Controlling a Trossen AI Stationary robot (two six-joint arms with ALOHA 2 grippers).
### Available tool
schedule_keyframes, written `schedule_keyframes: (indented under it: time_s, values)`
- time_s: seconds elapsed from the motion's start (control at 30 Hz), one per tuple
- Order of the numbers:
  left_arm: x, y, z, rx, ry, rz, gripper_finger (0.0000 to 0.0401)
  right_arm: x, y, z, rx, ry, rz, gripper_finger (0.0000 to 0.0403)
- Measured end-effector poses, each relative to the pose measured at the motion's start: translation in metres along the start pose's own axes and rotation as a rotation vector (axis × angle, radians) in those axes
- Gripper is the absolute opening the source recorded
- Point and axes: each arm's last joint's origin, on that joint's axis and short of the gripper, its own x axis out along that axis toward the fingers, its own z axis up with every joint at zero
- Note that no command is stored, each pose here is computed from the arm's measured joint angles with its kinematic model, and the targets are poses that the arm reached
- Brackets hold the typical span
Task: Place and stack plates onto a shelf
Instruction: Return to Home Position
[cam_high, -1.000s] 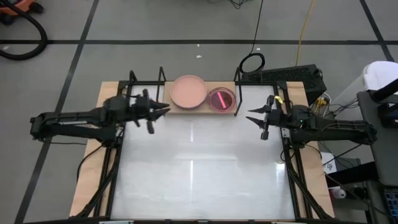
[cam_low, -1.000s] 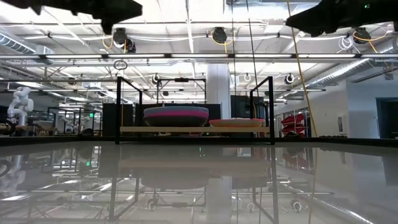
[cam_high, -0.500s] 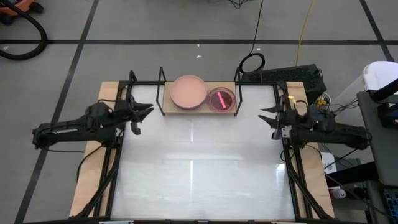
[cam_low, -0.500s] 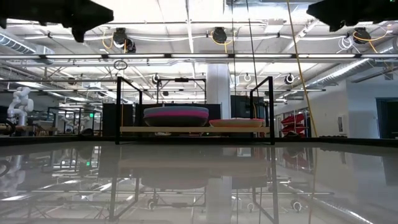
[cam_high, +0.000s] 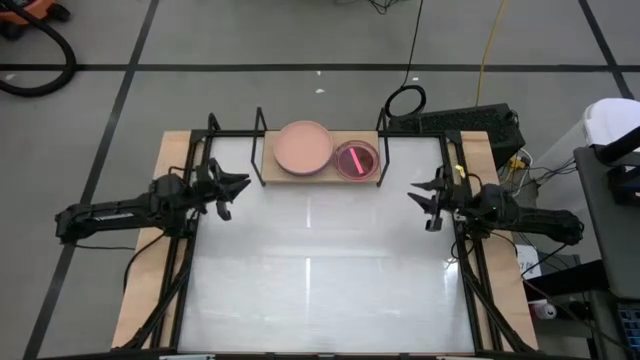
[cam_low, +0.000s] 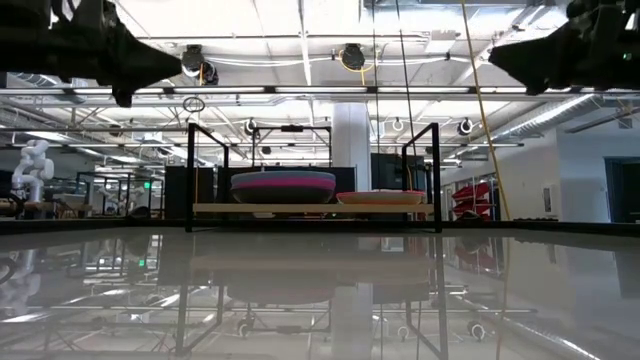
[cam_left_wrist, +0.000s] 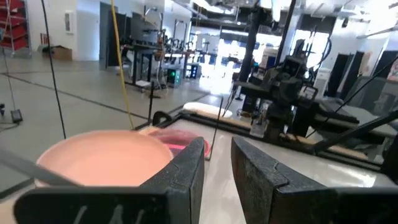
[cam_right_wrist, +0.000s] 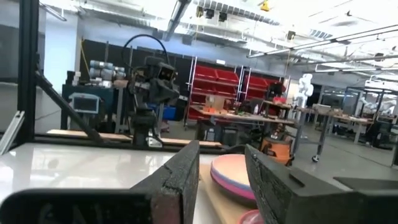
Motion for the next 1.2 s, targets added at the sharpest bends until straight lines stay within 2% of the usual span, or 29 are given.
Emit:
schedule_keyframes:
  time_s: [0.37, 0.57, 0.83, 0.97, 1.2]
  values:
    - [0.000, 0.003, -0.026, -0.019, 0.033, 0.001, 0.0084, 0.000, 0.001, -0.003, 0.044, -0.006, -0.002, 0.0112]
    - [-0.001, 0.006, -0.045, -0.054, 0.041, 0.002, 0.0084, 0.000, 0.001, -0.008, 0.060, 0.037, 0.001, 0.0112]
    - [-0.001, 0.006, -0.046, -0.035, 0.050, 0.000, 0.0084, 0.000, 0.002, -0.014, 0.074, 0.103, 0.009, 0.0112]
    - [-0.001, 0.007, -0.047, -0.011, 0.065, 0.003, 0.0084, 0.000, 0.002, -0.013, 0.093, 0.091, 0.007, 0.0112]
    - [-0.001, 0.007, -0.049, -0.006, 0.079, 0.004, 0.0084, 0.000, 0.002, -0.014, 0.053, 0.098, 0.008, 0.0112]
